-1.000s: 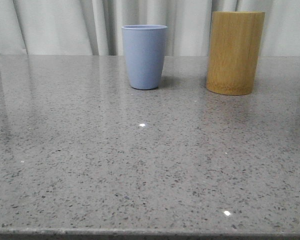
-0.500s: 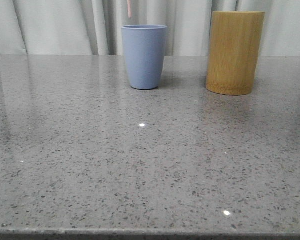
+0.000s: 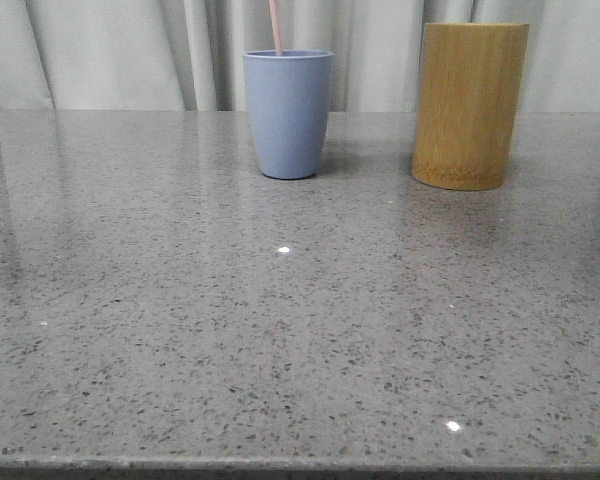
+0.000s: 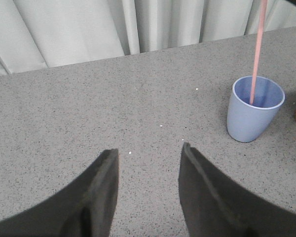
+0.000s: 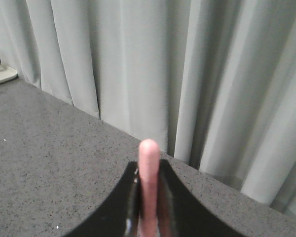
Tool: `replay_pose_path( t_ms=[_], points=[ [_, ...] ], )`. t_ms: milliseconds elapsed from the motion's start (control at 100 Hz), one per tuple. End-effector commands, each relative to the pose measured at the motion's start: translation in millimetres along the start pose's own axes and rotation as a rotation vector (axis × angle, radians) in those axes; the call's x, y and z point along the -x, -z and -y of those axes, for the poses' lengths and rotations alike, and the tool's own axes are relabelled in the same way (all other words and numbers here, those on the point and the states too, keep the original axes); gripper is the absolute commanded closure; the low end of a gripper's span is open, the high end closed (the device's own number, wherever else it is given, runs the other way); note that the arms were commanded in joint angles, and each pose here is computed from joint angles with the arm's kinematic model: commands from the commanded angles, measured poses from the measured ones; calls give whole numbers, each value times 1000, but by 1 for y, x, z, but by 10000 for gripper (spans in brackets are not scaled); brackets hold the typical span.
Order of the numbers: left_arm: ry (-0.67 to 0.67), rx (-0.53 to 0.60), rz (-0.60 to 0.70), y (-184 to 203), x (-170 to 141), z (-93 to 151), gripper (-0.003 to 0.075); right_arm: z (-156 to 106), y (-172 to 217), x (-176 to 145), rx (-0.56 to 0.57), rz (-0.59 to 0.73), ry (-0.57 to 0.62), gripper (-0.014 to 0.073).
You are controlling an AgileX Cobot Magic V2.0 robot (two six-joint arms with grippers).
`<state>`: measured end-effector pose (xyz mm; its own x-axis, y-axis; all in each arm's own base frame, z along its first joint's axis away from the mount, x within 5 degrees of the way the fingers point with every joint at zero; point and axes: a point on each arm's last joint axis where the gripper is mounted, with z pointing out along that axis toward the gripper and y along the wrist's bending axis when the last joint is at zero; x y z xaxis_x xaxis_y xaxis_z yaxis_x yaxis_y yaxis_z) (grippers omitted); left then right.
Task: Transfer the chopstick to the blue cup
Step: 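Carry the pink stick over the blue cup and lower it in, then open the right gripper to release the pink stick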
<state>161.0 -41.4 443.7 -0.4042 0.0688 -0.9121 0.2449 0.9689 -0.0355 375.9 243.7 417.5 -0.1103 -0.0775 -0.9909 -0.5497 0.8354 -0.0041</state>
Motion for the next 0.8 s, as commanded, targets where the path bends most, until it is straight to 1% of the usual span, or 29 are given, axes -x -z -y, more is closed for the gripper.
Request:
replay_pose_path(
  t_ms=[0, 210, 540, 650, 790],
  points=[
    [11, -1, 124, 9, 15, 0, 435, 3, 18, 28, -14, 126, 26, 657],
    [11, -1, 124, 9, 15, 0, 435, 3, 12, 11, -15, 79, 33, 657],
    [11, -1, 128, 9, 15, 0, 435, 4, 11, 6, -15, 34, 40, 642],
    [11, -1, 128, 9, 15, 0, 435, 4, 11, 4, -18, 12, 57, 582],
    [11, -1, 128, 9, 15, 0, 435, 4, 11, 3, -21, 0, 71, 445]
  ],
)
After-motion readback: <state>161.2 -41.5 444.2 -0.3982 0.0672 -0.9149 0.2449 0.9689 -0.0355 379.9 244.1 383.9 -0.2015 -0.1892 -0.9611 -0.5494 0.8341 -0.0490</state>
